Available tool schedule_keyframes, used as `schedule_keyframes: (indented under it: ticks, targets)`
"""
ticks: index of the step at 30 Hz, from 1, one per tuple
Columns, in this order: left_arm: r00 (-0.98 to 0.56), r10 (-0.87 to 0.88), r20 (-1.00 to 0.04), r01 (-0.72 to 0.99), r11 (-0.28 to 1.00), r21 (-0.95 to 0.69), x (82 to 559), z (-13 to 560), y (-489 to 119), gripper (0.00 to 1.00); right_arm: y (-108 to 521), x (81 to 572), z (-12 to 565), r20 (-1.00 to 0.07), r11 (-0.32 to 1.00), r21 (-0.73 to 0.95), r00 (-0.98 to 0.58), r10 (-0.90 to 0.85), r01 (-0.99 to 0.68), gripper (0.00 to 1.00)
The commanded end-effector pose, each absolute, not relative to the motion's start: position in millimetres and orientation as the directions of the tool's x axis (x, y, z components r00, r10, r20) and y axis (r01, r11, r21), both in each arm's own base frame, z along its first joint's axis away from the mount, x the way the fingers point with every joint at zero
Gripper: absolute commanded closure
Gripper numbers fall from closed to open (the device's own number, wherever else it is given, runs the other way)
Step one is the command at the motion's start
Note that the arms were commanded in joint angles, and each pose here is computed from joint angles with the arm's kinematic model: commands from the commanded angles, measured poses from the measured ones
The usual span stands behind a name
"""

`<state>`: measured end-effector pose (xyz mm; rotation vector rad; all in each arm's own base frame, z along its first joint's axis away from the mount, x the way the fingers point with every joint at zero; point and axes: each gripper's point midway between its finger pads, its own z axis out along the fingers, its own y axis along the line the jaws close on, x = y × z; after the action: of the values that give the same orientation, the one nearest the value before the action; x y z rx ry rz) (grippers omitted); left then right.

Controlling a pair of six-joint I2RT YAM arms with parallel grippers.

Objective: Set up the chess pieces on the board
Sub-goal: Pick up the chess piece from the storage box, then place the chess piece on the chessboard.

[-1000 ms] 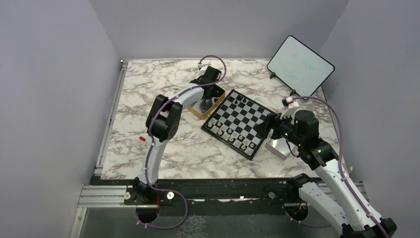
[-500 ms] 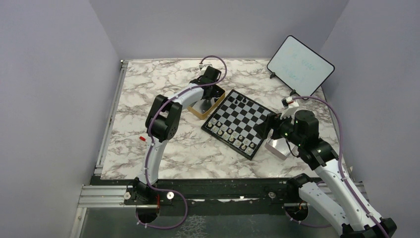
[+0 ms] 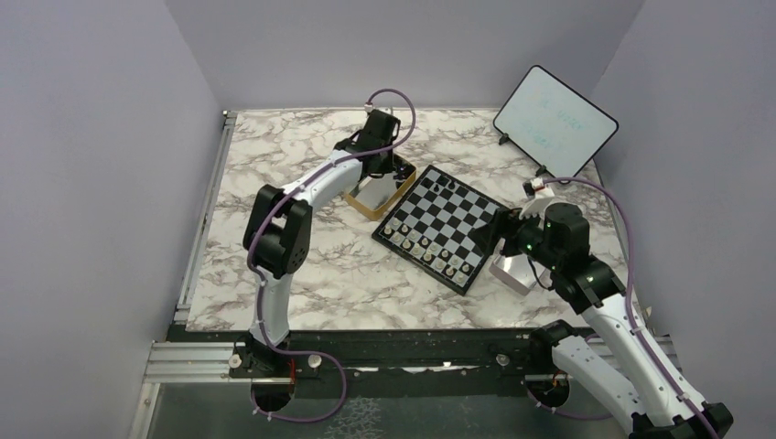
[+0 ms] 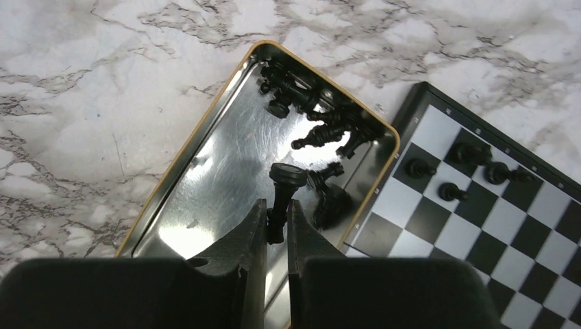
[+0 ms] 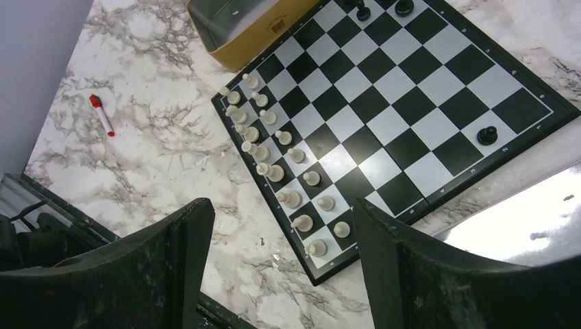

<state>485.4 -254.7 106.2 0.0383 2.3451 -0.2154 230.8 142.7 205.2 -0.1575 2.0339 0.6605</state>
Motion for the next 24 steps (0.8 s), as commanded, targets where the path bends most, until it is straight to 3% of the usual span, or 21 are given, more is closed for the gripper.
schedule_keyframes:
  ticks: [1, 9, 13, 17, 24]
  targets:
    - [-0.705, 0.013, -0.709, 0.234, 0.948, -0.215, 454, 150, -265, 0.94, 142, 241, 226, -0.872, 0.846, 0.371, -0.458, 0.174, -0.384, 0.21]
    - [-0.748, 0.084, -0.658, 0.403, 0.845, -0.351, 392, 174, -279, 0.94, 162, 274, 249, -0.954, 0.812, 0.251, -0.275, 0.117, -0.527, 0.26]
    - [-0.762, 0.116, -0.637, 0.467, 0.781, -0.416, 361, 181, -284, 0.94, 178, 285, 241, -0.987, 0.751, 0.09, -0.161, -0.021, -0.654, 0.26]
    - [-0.786, 0.148, -0.601, 0.511, 0.703, -0.495, 333, 183, -292, 0.96, 189, 296, 231, -0.984, 0.675, -0.075, -0.054, -0.168, -0.734, 0.24]
    - [-0.805, 0.21, -0.555, 0.558, 0.585, -0.588, 291, 186, -306, 0.96, 211, 289, 224, -0.95, 0.501, -0.29, 0.182, -0.254, -0.815, 0.25]
